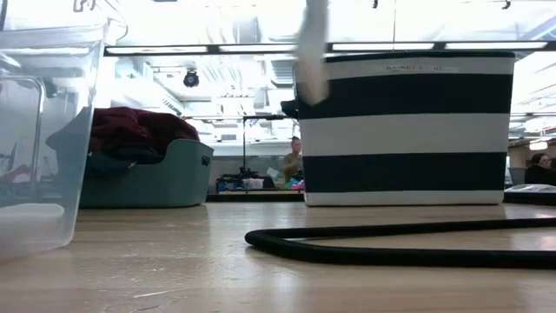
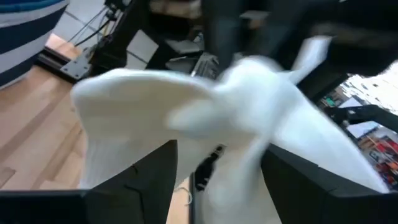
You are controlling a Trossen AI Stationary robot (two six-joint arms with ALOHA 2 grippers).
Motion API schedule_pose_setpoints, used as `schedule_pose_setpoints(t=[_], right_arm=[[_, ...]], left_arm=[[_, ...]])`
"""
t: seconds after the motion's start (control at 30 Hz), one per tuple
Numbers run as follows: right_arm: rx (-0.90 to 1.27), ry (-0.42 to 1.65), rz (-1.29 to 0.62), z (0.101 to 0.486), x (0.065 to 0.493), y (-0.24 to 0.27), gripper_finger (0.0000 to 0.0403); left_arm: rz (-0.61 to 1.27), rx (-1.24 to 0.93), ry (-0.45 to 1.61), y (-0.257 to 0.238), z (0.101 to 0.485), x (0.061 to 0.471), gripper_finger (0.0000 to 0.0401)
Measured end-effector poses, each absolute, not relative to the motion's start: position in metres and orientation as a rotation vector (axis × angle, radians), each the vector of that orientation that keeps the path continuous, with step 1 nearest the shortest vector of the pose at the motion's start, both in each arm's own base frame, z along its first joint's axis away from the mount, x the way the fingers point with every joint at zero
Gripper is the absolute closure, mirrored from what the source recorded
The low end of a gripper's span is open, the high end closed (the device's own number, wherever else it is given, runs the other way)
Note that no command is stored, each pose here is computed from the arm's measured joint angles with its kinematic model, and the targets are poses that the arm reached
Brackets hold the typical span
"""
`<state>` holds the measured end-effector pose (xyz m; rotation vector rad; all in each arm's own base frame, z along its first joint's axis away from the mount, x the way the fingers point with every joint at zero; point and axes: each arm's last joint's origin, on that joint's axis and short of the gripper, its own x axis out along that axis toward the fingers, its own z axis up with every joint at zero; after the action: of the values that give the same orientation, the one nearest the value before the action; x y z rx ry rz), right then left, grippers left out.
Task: Pick & Place Cloths
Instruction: Put the white sock into the transparent bin
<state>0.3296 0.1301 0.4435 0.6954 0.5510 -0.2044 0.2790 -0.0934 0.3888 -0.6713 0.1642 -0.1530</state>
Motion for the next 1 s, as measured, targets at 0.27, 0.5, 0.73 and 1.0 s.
schedule_pose_setpoints(t=[0.27,0.5,0.73,1.0], right_arm=[[0.676,0.479,-0.145,0.449,0.341,0.121,0.0392],[0.688,0.496,-0.109,0.449,0.341,0.121,0.0391],[0.695,0.476,-0.1,0.451,0.342,0.122,0.0391],[0.679,0.437,-0.076,0.454,0.345,0.122,0.0389]], left_arm=[[-0.181,-0.667,0.142,-0.099,0.381,0.296,0.017],[-0.183,-0.652,0.094,-0.101,0.381,0.301,0.018],[-0.19,-0.612,0.066,-0.1,0.384,0.301,0.0273],[-0.201,-0.581,0.048,-0.1,0.386,0.299,0.0386]])
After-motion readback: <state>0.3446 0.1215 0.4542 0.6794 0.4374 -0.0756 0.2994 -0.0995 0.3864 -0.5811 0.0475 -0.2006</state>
